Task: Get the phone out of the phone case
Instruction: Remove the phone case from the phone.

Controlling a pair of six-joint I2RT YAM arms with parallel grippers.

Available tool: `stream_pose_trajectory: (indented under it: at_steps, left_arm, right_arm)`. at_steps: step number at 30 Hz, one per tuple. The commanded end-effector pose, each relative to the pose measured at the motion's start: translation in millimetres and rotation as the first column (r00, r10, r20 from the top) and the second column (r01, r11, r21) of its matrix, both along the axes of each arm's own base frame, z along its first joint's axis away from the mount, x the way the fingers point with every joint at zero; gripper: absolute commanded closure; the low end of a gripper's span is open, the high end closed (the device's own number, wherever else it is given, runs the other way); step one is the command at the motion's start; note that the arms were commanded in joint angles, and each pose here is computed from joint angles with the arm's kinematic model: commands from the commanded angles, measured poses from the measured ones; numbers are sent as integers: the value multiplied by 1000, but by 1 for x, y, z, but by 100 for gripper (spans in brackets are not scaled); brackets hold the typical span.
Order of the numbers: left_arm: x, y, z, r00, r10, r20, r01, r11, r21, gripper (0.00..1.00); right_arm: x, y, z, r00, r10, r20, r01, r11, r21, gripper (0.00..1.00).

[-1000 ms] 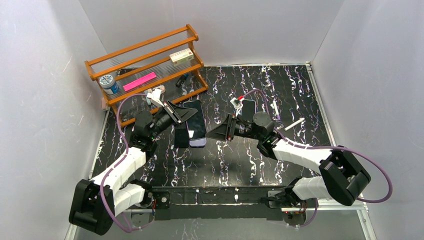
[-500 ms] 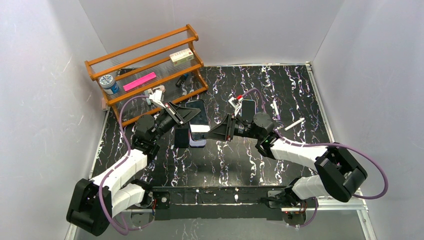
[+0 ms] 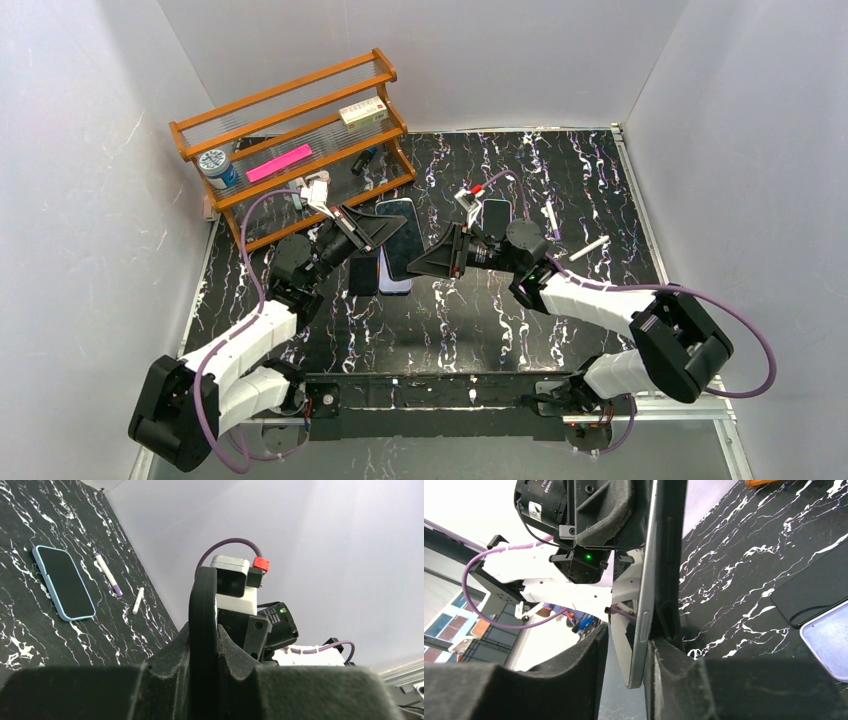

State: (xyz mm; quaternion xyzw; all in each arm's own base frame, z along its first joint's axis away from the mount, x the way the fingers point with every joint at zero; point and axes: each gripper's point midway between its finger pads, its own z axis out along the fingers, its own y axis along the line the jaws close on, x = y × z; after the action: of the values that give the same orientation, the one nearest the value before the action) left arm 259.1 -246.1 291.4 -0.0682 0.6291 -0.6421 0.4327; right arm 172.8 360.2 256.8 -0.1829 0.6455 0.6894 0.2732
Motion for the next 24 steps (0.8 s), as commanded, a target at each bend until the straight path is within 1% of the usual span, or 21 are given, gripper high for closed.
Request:
stream_pose_trajectory:
  at_steps: [1,3,4,6,8,9,13,16,19,24]
  left_arm:
    - [-49,-17,16,974,-189,121,189,982,10,100]
    - [-47,-15,14,975,-171,139,168,985,32,98]
    - [-44,-13,12,978,-154,139,150,988,42,95]
    - [-37,-9,9,982,-129,138,121,991,60,84]
    - [-30,-4,6,986,-103,134,94,993,68,76]
    - [-28,-1,4,987,-92,131,83,994,72,72]
    - [-20,11,0,991,-51,126,41,996,81,52]
    - [-16,23,-1,991,-10,130,-1,996,91,42]
    - [-15,29,-10,993,14,120,-30,990,135,39]
    - [-18,33,-34,996,26,85,-43,977,208,37]
  right_arm:
    - [25,2,39,988,-87,125,76,993,96,65]
    - [25,0,41,988,-84,126,72,993,99,74]
    - [25,-2,41,988,-85,126,72,992,101,79]
    - [24,-6,44,988,-85,126,72,992,106,88]
    - [22,-9,46,988,-86,127,72,991,109,96]
    - [21,-11,47,988,-88,128,74,991,111,99]
    - [22,-18,49,986,-105,130,91,990,112,99]
    - [24,-24,51,984,-121,127,107,987,116,99]
    - [25,-28,55,983,-129,130,113,985,127,99]
    - [25,-32,62,980,-143,136,123,982,143,99]
